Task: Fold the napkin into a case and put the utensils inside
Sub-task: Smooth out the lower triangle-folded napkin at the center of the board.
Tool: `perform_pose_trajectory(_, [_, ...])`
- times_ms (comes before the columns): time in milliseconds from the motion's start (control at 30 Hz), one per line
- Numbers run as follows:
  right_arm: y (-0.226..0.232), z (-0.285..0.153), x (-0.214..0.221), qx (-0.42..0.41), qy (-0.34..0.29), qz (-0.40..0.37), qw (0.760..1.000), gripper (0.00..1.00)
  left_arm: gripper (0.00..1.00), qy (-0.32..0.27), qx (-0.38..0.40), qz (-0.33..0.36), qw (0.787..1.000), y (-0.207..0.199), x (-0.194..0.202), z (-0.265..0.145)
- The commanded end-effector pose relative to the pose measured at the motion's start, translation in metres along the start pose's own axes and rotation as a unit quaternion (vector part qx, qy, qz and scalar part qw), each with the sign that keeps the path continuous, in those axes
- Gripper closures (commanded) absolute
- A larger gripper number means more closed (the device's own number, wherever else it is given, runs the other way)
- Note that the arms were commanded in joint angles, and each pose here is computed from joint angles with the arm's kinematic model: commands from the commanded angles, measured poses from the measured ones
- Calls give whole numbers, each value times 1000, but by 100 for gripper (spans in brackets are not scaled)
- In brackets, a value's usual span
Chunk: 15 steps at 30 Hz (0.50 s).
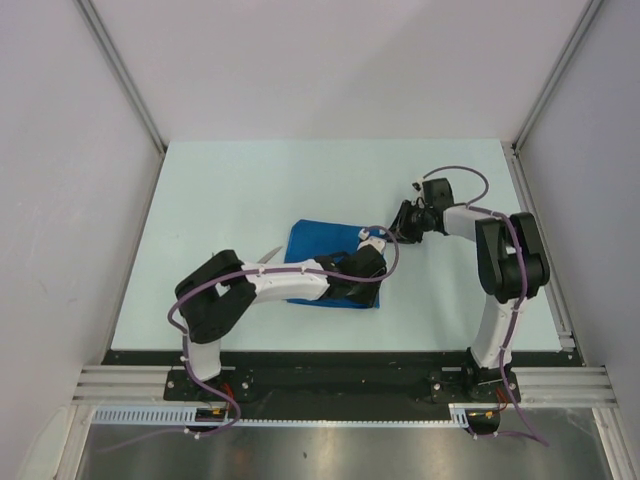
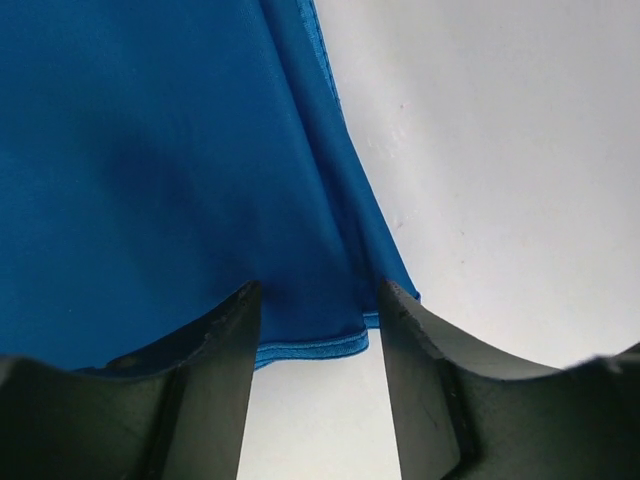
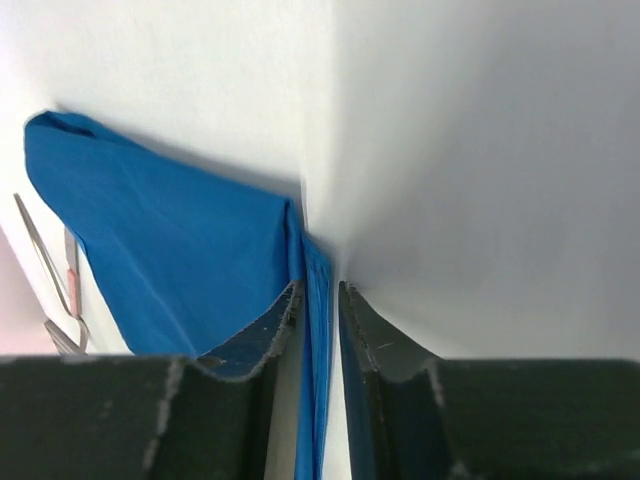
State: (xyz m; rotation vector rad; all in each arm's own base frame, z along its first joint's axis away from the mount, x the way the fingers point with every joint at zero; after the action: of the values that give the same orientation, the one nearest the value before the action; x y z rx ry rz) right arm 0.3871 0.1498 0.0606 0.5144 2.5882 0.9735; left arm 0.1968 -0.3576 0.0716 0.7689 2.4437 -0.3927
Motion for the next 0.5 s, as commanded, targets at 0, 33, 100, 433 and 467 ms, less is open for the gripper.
perform_pose_trajectory(0, [14,-31,18,11,-7,-33,999,73,49,-12,-6,5,1000,-4,-11,1])
perform_pose_trajectory(33, [5,-33,31,21,7,-26,999,72,50,-11,-7,5,1000,-4,-10,2])
perform_pose_trajectory(100, [11,-42,47,4,17,-28,999,72,55,-5,-7,5,1000,-5,-7,3])
perform_pose_trajectory(433, [-3,-56,147,-41,79,-32,995,73,77,-7,1,2,1000,-10,-11,-3])
perform_pose_trajectory(467, [-5,-56,151,-40,79,-33,996,73,81,-7,3,2,1000,-10,-11,-4])
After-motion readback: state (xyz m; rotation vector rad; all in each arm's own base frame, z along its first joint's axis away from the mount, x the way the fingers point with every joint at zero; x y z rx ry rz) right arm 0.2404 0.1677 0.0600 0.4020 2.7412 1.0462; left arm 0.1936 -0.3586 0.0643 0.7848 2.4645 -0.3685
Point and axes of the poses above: each gripper's point midway between its finger pads, its own z axis out along the fingers, its own y axis along the line the jaws close on, x = y × z, the point moved 5 cm from there along -z, back along the fingers, and after that the axes turned 11 degrees about z, right-handed, at the moved point
